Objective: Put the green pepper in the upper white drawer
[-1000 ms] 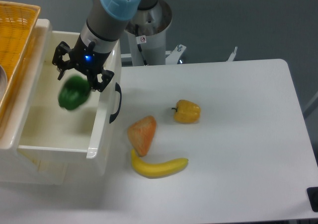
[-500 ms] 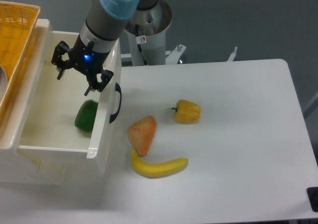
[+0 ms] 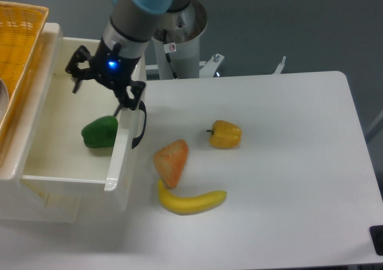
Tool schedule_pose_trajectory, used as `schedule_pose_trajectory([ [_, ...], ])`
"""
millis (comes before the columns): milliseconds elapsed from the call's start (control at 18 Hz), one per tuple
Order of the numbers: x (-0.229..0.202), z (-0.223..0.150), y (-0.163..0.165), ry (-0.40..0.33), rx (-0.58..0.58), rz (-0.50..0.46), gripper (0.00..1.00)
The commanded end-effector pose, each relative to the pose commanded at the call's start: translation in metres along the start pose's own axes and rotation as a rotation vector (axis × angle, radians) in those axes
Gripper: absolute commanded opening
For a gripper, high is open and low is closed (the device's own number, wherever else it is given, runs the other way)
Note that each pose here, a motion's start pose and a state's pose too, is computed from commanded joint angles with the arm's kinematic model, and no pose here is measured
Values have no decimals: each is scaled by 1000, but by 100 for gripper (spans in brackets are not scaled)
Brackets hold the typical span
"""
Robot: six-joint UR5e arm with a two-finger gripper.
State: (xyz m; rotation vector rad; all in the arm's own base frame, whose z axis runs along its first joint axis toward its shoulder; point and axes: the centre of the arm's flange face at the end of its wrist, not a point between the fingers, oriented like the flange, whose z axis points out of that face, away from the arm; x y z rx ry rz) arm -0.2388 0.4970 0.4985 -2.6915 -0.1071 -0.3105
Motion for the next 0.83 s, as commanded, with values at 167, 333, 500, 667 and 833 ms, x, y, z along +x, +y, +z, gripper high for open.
schedule_pose_trajectory([
  [167,-20,-5,9,-63,-40,42,100],
  [333,-34,-5,16,-110,-92,67,100],
  [500,-46,-3,24,-139,-141,138,100],
  [667,-69,-1,32,-142,-145,105,100],
  [833,-86,17,31,-138,-180,95,100],
])
